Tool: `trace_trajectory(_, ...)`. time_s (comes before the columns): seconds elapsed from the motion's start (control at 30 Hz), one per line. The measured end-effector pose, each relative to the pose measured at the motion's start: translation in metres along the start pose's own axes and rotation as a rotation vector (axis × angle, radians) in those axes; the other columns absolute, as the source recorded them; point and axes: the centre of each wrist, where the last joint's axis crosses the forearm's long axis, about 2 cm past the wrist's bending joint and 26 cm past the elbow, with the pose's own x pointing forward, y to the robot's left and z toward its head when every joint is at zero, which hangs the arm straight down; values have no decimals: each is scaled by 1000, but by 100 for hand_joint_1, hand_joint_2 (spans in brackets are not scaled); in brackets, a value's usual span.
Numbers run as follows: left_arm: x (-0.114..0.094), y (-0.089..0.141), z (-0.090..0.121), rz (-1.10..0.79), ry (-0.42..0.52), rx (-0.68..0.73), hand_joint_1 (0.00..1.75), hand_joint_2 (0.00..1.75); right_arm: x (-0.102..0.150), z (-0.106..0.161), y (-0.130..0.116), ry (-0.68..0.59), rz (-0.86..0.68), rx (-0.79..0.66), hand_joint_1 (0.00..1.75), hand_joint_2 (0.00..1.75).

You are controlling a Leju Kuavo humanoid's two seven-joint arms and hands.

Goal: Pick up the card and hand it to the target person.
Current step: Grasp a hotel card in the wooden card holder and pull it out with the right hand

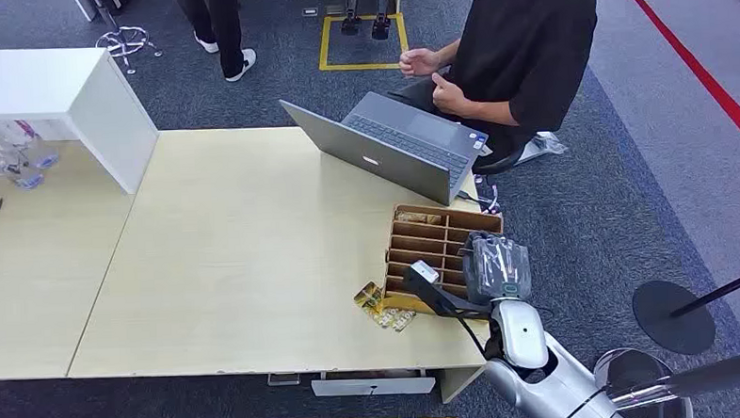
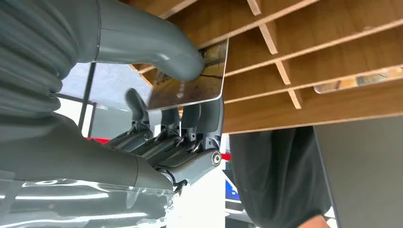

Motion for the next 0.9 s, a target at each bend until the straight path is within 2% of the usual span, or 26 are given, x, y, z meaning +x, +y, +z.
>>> trace_trajectory(0.43,2,-3,1,2,0,-5,0,0,2,0,1,-13,-8,-9,140,175)
trace_trajectory(0.63,2,-4,1,2,0,-5,0,0,3,0,0,-20,17,-17,150,175)
trace_trajectory(0.9,2,-4,1,2,-2,-4,0,0,9,-1,-12,-42,53,-51,148,175)
